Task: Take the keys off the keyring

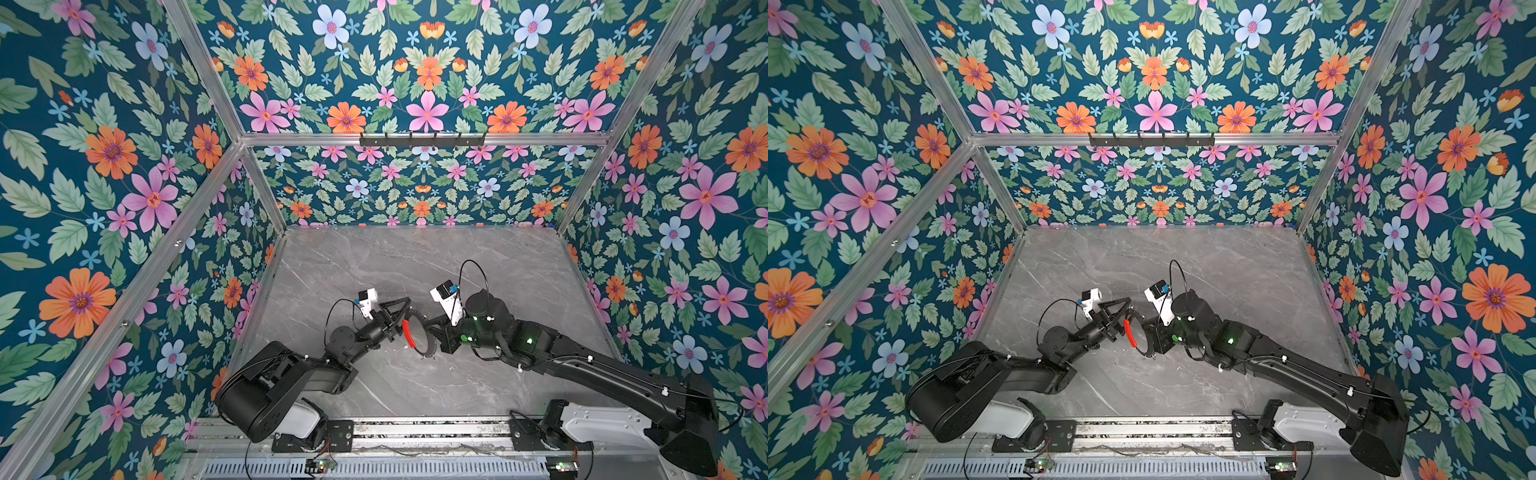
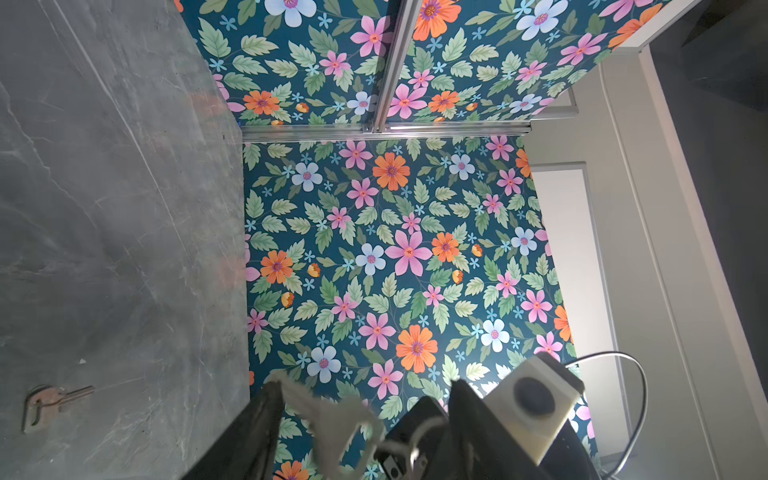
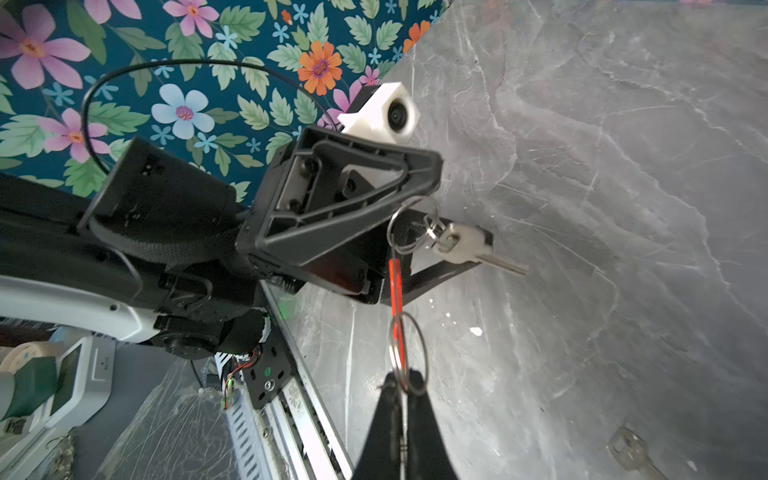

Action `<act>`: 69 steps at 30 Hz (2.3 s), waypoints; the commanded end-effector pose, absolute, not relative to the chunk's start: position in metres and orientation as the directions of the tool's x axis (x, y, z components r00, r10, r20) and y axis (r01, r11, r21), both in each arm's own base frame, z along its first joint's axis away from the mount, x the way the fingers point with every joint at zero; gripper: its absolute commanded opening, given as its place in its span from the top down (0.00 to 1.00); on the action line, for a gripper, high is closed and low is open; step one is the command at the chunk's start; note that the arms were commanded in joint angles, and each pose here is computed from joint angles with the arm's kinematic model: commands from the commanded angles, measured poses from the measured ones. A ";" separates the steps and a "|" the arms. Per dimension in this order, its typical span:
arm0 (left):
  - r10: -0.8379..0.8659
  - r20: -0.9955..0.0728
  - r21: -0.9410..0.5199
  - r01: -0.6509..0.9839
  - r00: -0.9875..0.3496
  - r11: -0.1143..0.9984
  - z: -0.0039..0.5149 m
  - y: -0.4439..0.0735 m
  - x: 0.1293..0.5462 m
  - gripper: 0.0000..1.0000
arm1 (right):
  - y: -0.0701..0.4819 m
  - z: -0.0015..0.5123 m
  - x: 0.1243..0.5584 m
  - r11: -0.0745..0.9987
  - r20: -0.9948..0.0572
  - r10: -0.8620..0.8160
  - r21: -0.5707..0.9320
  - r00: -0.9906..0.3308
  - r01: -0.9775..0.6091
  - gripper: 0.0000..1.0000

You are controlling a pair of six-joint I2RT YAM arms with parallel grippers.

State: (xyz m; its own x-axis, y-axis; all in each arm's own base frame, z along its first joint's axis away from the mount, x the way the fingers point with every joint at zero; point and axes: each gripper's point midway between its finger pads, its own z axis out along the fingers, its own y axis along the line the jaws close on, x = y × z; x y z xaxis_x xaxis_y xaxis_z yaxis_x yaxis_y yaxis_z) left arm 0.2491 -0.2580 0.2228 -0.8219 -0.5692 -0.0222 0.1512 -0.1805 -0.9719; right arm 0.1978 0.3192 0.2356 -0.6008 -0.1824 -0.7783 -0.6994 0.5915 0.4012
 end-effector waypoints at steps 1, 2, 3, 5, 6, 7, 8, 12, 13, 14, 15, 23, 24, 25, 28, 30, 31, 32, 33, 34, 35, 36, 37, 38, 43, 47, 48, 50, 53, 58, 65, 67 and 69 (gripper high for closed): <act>-0.564 -0.035 -0.958 0.188 -0.825 -0.217 0.236 -0.256 0.246 0.33 | 0.322 0.249 0.201 0.573 -0.809 -0.139 0.405 -0.571 -0.713 1.00; -0.564 -0.034 -0.958 0.188 -0.825 -0.217 0.235 -0.256 0.246 0.33 | 0.322 0.249 0.201 0.571 -0.809 -0.138 0.406 -0.571 -0.713 1.00; -0.564 -0.033 -0.958 0.187 -0.825 -0.218 0.235 -0.256 0.246 0.33 | 0.323 0.249 0.200 0.567 -0.808 -0.140 0.408 -0.572 -0.715 1.00; -0.563 -0.031 -0.956 0.188 -0.826 -0.223 0.236 -0.255 0.244 0.34 | 0.324 0.247 0.199 0.565 -0.805 -0.152 0.405 -0.573 -0.719 1.00; -0.561 -0.032 -0.956 0.189 -0.827 -0.224 0.236 -0.255 0.244 0.35 | 0.324 0.247 0.199 0.564 -0.804 -0.155 0.405 -0.574 -0.720 1.00; -0.558 -0.033 -0.956 0.189 -0.829 -0.224 0.236 -0.256 0.243 0.36 | 0.324 0.246 0.199 0.566 -0.803 -0.158 0.403 -0.575 -0.719 1.00; -0.556 -0.033 -0.956 0.189 -0.831 -0.224 0.236 -0.256 0.242 0.37 | 0.325 0.245 0.199 0.565 -0.802 -0.161 0.402 -0.574 -0.720 1.00; -0.542 -0.026 -0.962 0.169 -0.840 -0.216 0.232 -0.257 0.240 0.41 | 0.322 0.247 0.201 0.576 -0.810 -0.171 0.379 -0.561 -0.724 1.00; -0.538 -0.024 -0.965 0.161 -0.843 -0.209 0.230 -0.257 0.239 0.40 | 0.321 0.247 0.200 0.578 -0.811 -0.180 0.371 -0.557 -0.727 1.00; -0.535 -0.023 -0.968 0.153 -0.844 -0.200 0.227 -0.257 0.238 0.40 | 0.320 0.248 0.200 0.579 -0.811 -0.191 0.362 -0.553 -0.730 1.00; -0.533 -0.026 -0.971 0.148 -0.846 -0.187 0.224 -0.257 0.237 0.40 | 0.318 0.250 0.198 0.580 -0.807 -0.207 0.353 -0.552 -0.734 1.00; -0.550 -0.158 -0.981 0.195 -0.820 -0.008 0.209 -0.243 0.236 0.46 | 0.306 0.252 0.178 0.536 -0.769 -0.322 0.334 -0.553 -0.776 1.00; -0.548 -0.189 -0.977 0.211 -0.815 0.023 0.210 -0.241 0.238 0.46 | 0.305 0.253 0.175 0.524 -0.759 -0.329 0.349 -0.562 -0.777 1.00; -0.546 -0.215 -0.974 0.222 -0.809 0.055 0.210 -0.240 0.239 0.46 | 0.303 0.254 0.173 0.511 -0.748 -0.331 0.370 -0.575 -0.776 1.00; -0.509 -0.369 -0.929 0.308 -0.778 0.204 0.217 -0.240 0.241 0.47 | 0.296 0.258 0.168 0.471 -0.713 -0.330 0.443 -0.618 -0.763 1.00; -0.452 -0.519 -0.853 0.404 -0.726 0.331 0.226 -0.238 0.240 0.49 | 0.291 0.260 0.163 0.444 -0.689 -0.339 0.483 -0.640 -0.755 1.00; -0.422 -0.575 -0.814 0.437 -0.701 0.384 0.228 -0.236 0.240 0.49 | 0.289 0.260 0.160 0.431 -0.681 -0.347 0.496 -0.645 -0.754 1.00; -0.397 -0.631 -0.771 0.480 -0.667 0.419 0.235 -0.233 0.238 0.52 | 0.287 0.260 0.159 0.429 -0.670 -0.353 0.504 -0.653 -0.750 1.00; -0.369 -0.676 -0.732 0.524 -0.638 0.434 0.241 -0.232 0.234 0.53 | 0.285 0.260 0.158 0.427 -0.661 -0.361 0.510 -0.658 -0.747 1.00; -0.347 -0.705 -0.704 0.553 -0.618 0.446 0.244 -0.232 0.231 0.55 | 0.284 0.260 0.156 0.422 -0.654 -0.370 0.514 -0.660 -0.746 1.00; -0.324 -0.733 -0.676 0.585 -0.598 0.448 0.249 -0.232 0.228 0.59 | 0.283 0.259 0.155 0.418 -0.647 -0.375 0.521 -0.664 -0.744 1.00; -0.299 -0.758 -0.649 0.619 -0.580 0.443 0.252 -0.234 0.224 0.62 | 0.283 0.259 0.153 0.407 -0.641 -0.379 0.532 -0.667 -0.742 1.00; -0.278 -0.774 -0.629 0.641 -0.568 0.440 0.254 -0.235 0.221 0.63 | 0.284 0.259 0.152 0.400 -0.638 -0.382 0.538 -0.669 -0.742 1.00; -0.253 -0.791 -0.608 0.667 -0.557 0.430 0.256 -0.238 0.217 0.63 | 0.284 0.259 0.151 0.393 -0.633 -0.386 0.546 -0.671 -0.740 1.00; -0.122 -0.864 -0.491 0.768 -0.488 0.410 0.262 -0.256 0.193 0.51 | 0.286 0.258 0.147 0.375 -0.618 -0.405 0.560 -0.674 -0.739 1.00; -0.054 -0.883 -0.445 0.795 -0.466 0.413 0.261 -0.265 0.180 0.54 | 0.286 0.259 0.147 0.372 -0.618 -0.403 0.564 -0.675 -0.738 1.00; -0.038 -0.882 -0.441 0.796 -0.469 0.414 0.259 -0.267 0.178 0.54 | 0.286 0.259 0.147 0.370 -0.618 -0.404 0.564 -0.674 -0.738 1.00; -0.013 -0.881 -0.433 0.797 -0.472 0.422 0.256 -0.270 0.174 0.54 | 0.286 0.259 0.147 0.372 -0.619 -0.403 0.563 -0.674 -0.738 1.00; 0.015 -0.886 -0.407 0.791 -0.464 0.458 0.256 -0.269 0.170 0.54 | 0.284 0.260 0.148 0.377 -0.620 -0.399 0.561 -0.676 -0.737 1.00; 0.081 -0.897 -0.339 0.795 -0.434 0.504 0.260 -0.267 0.163 0.54 | 0.283 0.260 0.148 0.374 -0.624 -0.392 0.563 -0.676 -0.737 1.00; 0.191 -0.888 -0.279 0.820 -0.418 0.500 0.255 -0.277 0.156 0.62 | 0.283 0.261 0.147 0.363 -0.629 -0.390 0.567 -0.673 -0.740 1.00; 0.207 -0.888 -0.268 0.826 -0.412 0.496 0.257 -0.278 0.155 0.63 | 0.283 0.262 0.146 0.362 -0.629 -0.391 0.566 -0.671 -0.741 1.00; 0.228 -0.885 -0.254 0.833 -0.405 0.492 0.258 -0.278 0.153 0.66 | 0.282 0.261 0.146 0.362 -0.627 -0.393 0.567 -0.672 -0.740 1.00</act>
